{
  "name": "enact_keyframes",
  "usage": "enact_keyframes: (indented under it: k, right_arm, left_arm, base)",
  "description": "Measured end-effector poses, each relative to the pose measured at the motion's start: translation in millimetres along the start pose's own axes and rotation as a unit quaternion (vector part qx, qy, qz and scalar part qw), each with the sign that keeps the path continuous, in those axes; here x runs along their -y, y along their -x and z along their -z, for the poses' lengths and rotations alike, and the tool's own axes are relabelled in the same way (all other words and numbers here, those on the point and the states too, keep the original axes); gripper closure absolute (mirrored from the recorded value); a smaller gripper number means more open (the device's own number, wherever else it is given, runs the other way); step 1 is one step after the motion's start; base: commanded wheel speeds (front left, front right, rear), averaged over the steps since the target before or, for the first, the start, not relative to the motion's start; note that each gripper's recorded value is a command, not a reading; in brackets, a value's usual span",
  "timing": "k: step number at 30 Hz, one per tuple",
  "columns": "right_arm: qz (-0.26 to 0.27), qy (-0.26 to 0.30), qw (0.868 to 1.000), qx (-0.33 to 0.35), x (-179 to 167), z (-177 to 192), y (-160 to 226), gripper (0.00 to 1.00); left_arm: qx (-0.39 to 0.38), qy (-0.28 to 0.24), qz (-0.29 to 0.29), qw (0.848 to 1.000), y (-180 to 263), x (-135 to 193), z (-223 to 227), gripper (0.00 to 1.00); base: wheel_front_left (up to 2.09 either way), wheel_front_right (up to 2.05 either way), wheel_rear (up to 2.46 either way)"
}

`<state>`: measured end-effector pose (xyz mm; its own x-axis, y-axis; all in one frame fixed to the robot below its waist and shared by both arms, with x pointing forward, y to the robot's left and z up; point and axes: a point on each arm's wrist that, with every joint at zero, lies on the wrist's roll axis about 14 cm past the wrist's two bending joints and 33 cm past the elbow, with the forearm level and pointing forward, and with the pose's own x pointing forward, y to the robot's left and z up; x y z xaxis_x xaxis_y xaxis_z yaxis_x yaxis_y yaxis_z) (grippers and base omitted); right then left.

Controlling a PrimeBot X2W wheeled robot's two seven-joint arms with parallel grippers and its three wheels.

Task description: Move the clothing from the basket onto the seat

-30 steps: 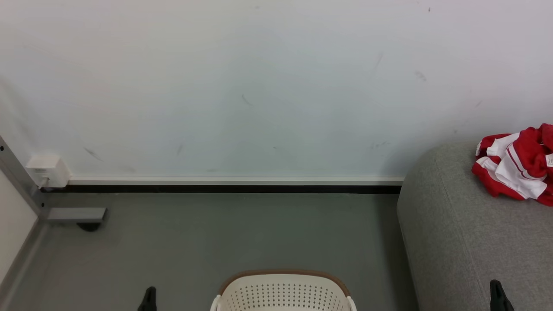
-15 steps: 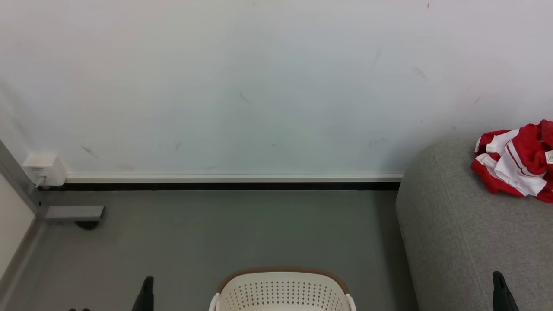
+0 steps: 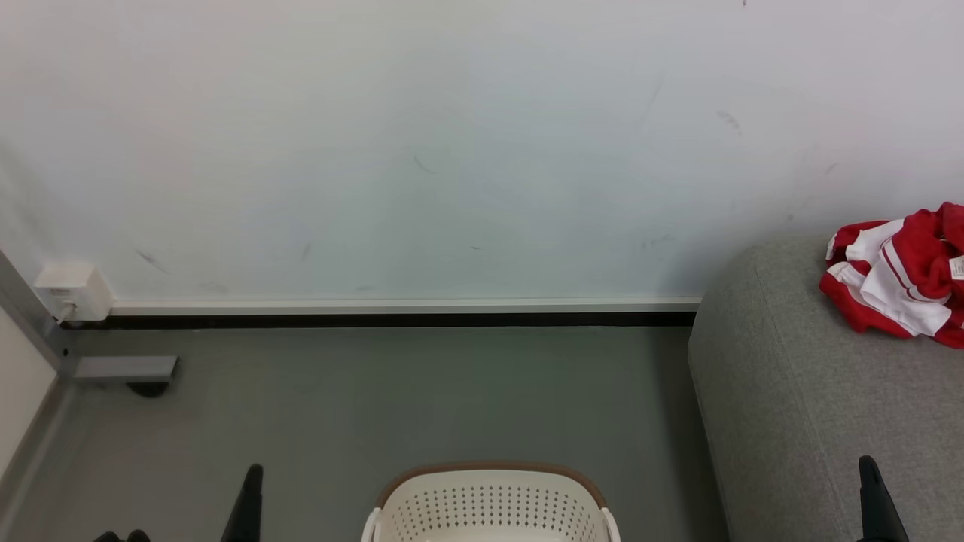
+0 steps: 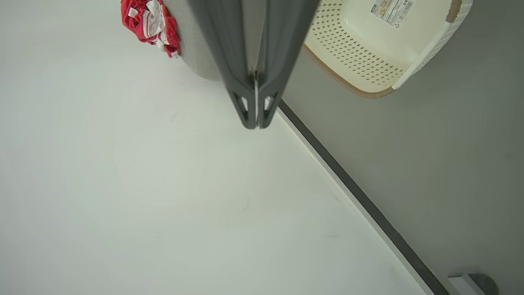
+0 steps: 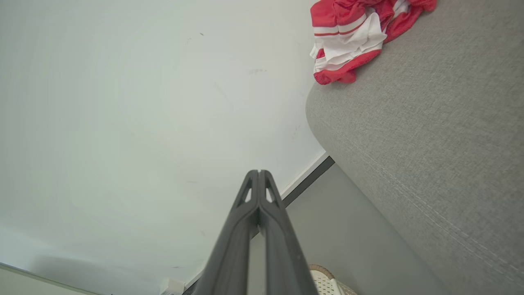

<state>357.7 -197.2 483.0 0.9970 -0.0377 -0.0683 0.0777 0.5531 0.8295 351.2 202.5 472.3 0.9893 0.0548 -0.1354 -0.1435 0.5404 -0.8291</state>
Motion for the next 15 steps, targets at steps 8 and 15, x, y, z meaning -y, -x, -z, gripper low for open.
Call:
enact_keyframes:
  k: [8, 15]
  right_arm:
    - [-0.003, -0.045, 0.999, -0.002, -2.9, -1.4, -4.6, 1.0]
    - [-0.005, -0.081, 0.997, -0.003, -4.6, -2.6, -7.6, 1.0]
  left_arm:
    - [-0.001, 0.044, 0.008, 0.999, -5.3, 4.9, -2.4, 1.0]
    - [-0.002, 0.078, 0.013, 0.997, -8.5, 7.5, -3.8, 1.0]
  base:
    - [0.0, 0.0, 0.0]
    - [0.0, 0.0, 0.0]
